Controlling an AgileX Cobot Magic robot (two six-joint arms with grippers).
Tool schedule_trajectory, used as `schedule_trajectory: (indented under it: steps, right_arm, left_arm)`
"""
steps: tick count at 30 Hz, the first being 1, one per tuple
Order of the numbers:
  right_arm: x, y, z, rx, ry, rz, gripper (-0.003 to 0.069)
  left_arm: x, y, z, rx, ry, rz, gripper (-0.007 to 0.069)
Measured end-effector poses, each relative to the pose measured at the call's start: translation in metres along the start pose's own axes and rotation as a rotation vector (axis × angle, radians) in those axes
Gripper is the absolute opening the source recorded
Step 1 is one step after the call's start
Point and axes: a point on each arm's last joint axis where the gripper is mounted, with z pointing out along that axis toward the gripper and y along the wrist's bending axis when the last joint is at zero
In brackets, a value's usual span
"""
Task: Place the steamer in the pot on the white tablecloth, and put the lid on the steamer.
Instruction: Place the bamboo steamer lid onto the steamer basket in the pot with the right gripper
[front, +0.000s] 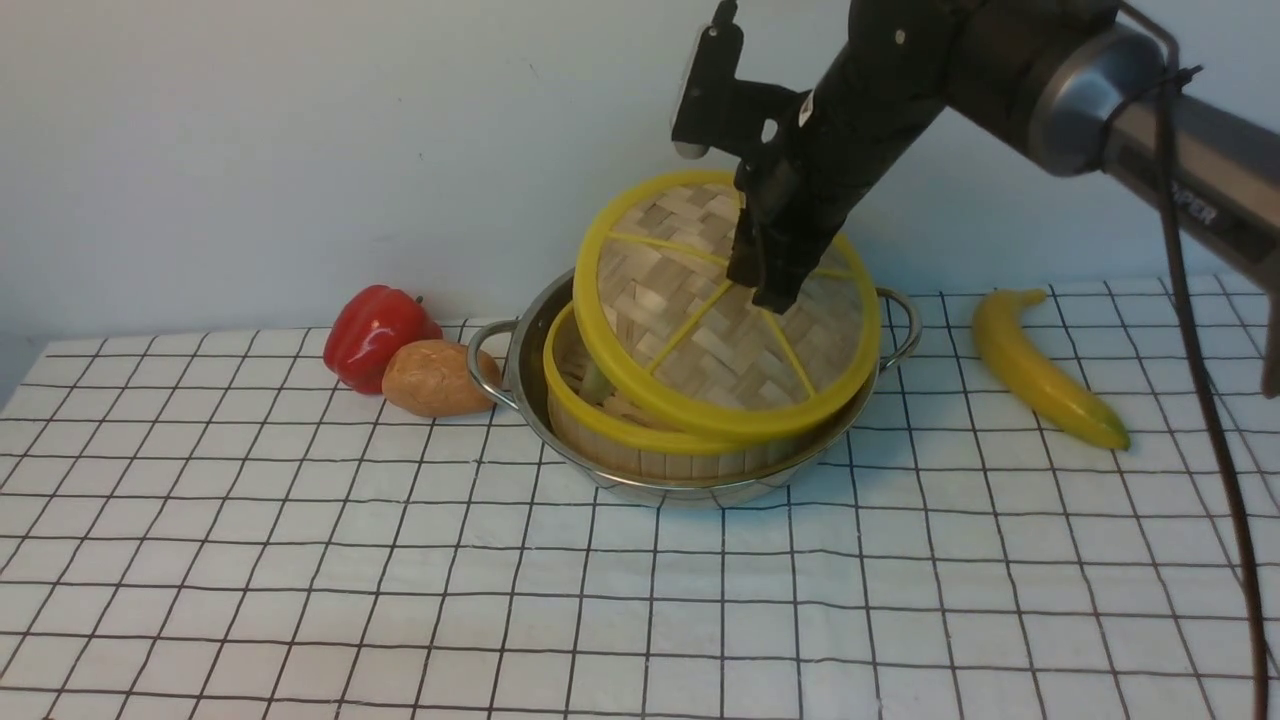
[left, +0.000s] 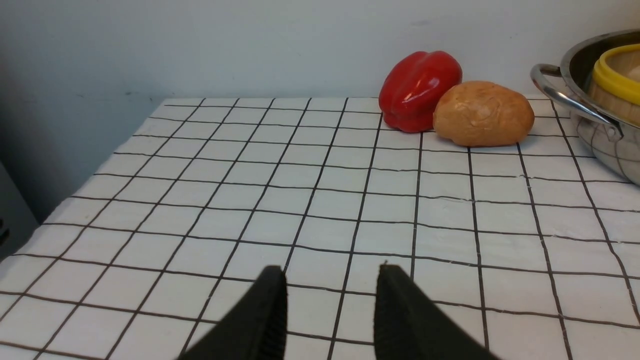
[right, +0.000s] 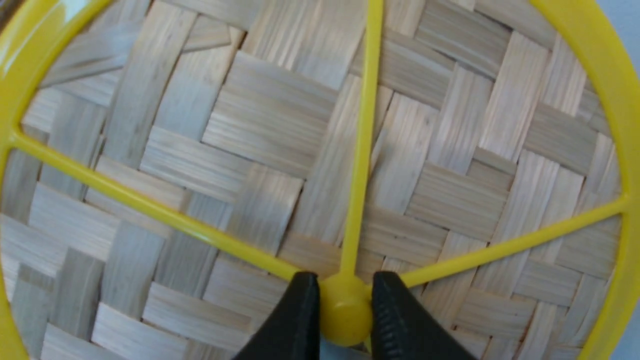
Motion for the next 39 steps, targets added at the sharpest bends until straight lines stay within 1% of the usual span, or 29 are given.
schedule_trajectory:
  steps: [10, 14, 25, 35, 39]
  right_arm:
    - [0.000, 0.000, 0.005, -0.003, -0.011, -0.033, 0.0146]
    - [-0.003, 0.002, 0.005, -0.017, -0.043, -0.079, 0.0146]
    - [-0.008, 0.004, 0.005, -0.013, -0.075, -0.194, 0.0146]
    - [-0.011, 0.006, 0.005, -0.019, -0.098, -0.228, 0.0146]
    - [-0.009, 0.006, 0.015, -0.025, -0.098, -0.237, 0.0146]
  left_arm:
    - [0.000, 0.000, 0.000, 0.000, 0.000, 0.000, 0.0243]
    - [0.000, 0.000, 0.000, 0.000, 0.000, 0.000, 0.0243]
    - [0.000, 0.000, 0.000, 0.000, 0.000, 0.000, 0.0243]
    - [0.000, 0.000, 0.000, 0.000, 0.000, 0.000, 0.0243]
    - [0.000, 0.000, 0.000, 0.000, 0.000, 0.000, 0.0243]
